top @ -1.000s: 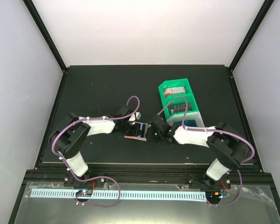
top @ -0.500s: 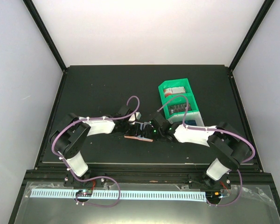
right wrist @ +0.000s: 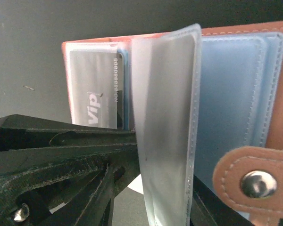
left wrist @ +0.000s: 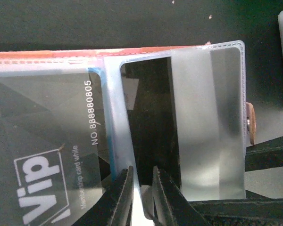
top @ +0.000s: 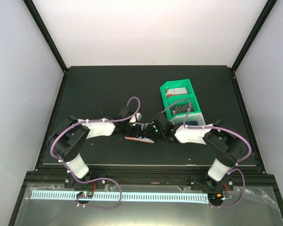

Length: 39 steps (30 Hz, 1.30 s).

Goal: Put the credit cards into the card holder
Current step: Insert the credit card into the card holder.

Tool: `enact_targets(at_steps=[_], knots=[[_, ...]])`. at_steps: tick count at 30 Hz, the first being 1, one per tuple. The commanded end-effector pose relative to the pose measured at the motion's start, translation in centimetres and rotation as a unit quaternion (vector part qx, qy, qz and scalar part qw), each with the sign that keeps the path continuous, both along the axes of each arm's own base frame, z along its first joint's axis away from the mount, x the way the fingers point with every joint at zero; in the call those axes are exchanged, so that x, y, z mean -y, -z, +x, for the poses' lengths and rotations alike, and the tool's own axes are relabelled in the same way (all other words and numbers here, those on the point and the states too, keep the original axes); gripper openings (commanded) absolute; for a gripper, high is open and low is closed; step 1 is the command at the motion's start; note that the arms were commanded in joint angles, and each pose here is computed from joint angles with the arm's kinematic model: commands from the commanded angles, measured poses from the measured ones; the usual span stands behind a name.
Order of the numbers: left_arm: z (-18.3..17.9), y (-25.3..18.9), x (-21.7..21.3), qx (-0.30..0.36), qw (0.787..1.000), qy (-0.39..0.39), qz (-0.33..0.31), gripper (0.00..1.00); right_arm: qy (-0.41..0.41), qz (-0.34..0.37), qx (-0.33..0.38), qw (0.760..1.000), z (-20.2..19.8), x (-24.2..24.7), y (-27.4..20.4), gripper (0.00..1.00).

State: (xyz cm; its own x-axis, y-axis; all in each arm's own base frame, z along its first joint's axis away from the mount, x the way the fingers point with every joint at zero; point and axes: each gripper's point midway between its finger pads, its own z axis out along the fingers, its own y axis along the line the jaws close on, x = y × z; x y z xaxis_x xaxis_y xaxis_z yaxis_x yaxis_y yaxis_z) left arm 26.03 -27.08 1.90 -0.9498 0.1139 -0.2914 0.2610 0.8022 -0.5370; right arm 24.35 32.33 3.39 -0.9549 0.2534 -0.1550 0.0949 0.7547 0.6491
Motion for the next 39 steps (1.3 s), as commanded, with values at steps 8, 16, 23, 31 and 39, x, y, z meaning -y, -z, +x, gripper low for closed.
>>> enact_targets(at_steps=[8,16,23,31,39], knots=[[0.9,-4.6,-3.7,0.073,0.994,-0.071,0.024,0.24,-0.042,0.029,0.058,0.997,1.8,-3.0,-3.2,0.41],[2.4,-7.4,-8.9,0.118,0.978,-0.169,0.030,0.30,-0.081,0.048,0.063,0.994,2.7,-5.8,-4.3,0.44],[2.4,-9.4,-11.3,0.135,0.971,-0.198,0.017,0.46,-0.109,0.048,0.042,0.992,2.9,-7.5,-3.0,0.46],[1.4,-12.2,-12.2,0.154,0.965,-0.212,-0.015,0.58,-0.108,0.006,0.076,0.991,4.5,-6.2,-5.6,0.46],[-0.2,-17.8,-12.5,0.233,0.950,-0.196,-0.074,0.80,-0.056,-0.111,0.230,0.965,9.3,3.0,-15.4,0.56]])
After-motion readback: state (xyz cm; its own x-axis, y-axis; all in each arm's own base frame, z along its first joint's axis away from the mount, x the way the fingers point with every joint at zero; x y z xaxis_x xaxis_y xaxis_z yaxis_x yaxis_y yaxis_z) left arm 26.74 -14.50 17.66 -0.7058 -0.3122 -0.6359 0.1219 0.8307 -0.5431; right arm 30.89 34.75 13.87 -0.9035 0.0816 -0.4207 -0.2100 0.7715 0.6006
